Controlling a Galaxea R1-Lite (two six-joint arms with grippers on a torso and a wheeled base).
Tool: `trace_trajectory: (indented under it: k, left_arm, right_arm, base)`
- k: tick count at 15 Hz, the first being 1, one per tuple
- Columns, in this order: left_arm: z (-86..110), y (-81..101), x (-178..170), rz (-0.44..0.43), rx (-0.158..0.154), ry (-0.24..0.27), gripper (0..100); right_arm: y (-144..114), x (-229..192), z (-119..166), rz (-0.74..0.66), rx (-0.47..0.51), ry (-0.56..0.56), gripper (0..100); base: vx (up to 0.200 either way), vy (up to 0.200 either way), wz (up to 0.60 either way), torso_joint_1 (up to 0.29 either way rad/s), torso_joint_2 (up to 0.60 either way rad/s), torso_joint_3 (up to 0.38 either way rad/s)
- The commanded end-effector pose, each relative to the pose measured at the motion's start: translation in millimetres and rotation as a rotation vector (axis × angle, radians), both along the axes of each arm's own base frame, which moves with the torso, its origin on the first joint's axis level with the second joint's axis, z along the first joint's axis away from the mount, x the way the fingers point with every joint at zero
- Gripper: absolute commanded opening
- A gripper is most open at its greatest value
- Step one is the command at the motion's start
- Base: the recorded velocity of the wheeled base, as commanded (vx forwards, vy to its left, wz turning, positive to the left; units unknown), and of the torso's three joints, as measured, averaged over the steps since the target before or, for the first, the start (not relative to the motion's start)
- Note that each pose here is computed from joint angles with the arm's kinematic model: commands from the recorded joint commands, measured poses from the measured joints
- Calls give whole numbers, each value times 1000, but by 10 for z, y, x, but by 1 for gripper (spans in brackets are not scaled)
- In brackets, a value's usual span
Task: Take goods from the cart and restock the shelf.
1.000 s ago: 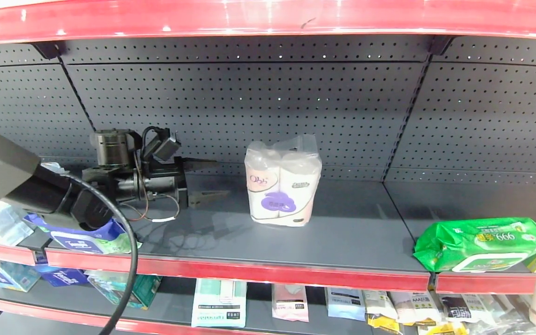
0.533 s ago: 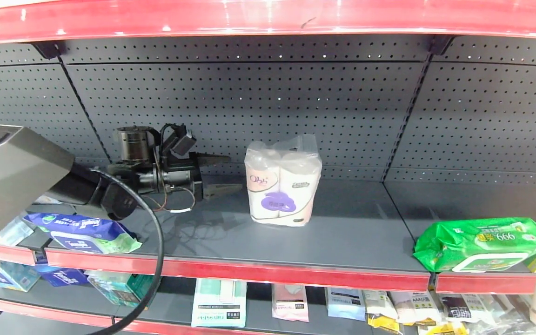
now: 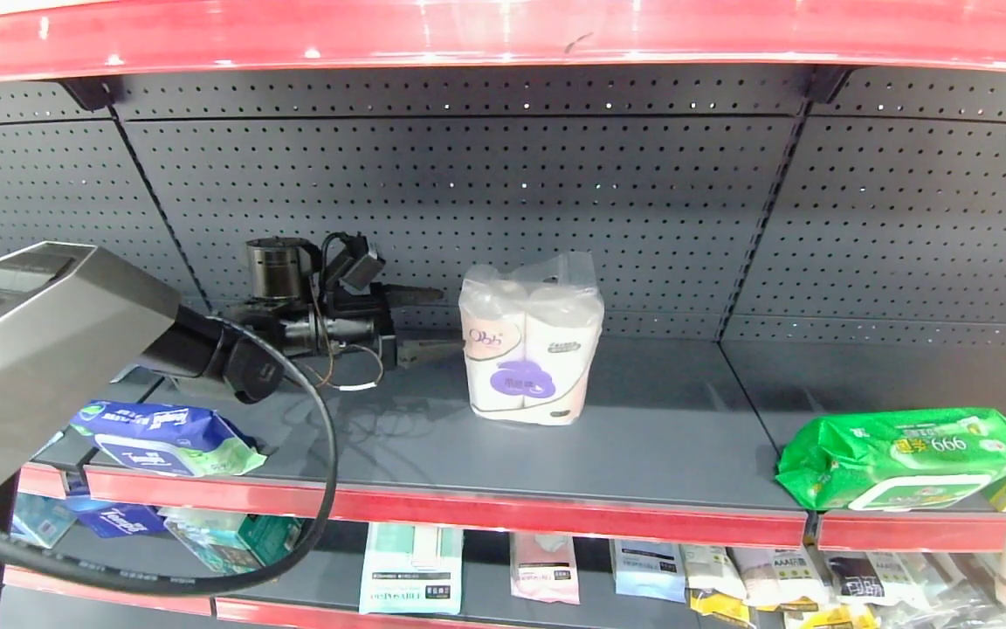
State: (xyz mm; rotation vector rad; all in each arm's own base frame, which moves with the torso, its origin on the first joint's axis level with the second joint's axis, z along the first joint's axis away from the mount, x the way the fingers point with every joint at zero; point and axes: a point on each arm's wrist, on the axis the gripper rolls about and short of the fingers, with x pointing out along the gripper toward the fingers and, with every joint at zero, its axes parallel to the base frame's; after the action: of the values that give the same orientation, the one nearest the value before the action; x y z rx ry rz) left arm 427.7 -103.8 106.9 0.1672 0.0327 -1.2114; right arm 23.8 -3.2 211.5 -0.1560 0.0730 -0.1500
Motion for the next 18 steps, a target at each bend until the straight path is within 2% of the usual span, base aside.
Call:
trace_trajectory:
  k: [1, 6, 8, 9, 18]
  left_arm:
    - [-47, -51, 53, -8, 0, -1, 100]
    - [-177, -130, 159, -20, 0, 7, 100]
    - [-170, -166, 159, -26, -3, 11, 100]
    - [-181, -229, 150, -35, -11, 31, 100]
    - [-269, -413, 260, -68, -15, 13, 100]
  right_arm:
    - [0, 2, 1, -2, 0, 0, 0]
    - [-4, -3, -12, -14, -1, 2, 0]
    - [-4, -5, -16, -14, -4, 2, 0]
    - [-3, 0, -26, -14, -5, 8, 0]
    - [-3, 2, -39, -14, -5, 13, 0]
  base:
    - [0, 0, 0, 0, 0, 0]
    - [0, 0, 0, 0, 0, 0]
    - [0, 0, 0, 0, 0, 0]
    - [0, 0, 0, 0, 0, 0]
    - [0, 0, 0, 0, 0, 0]
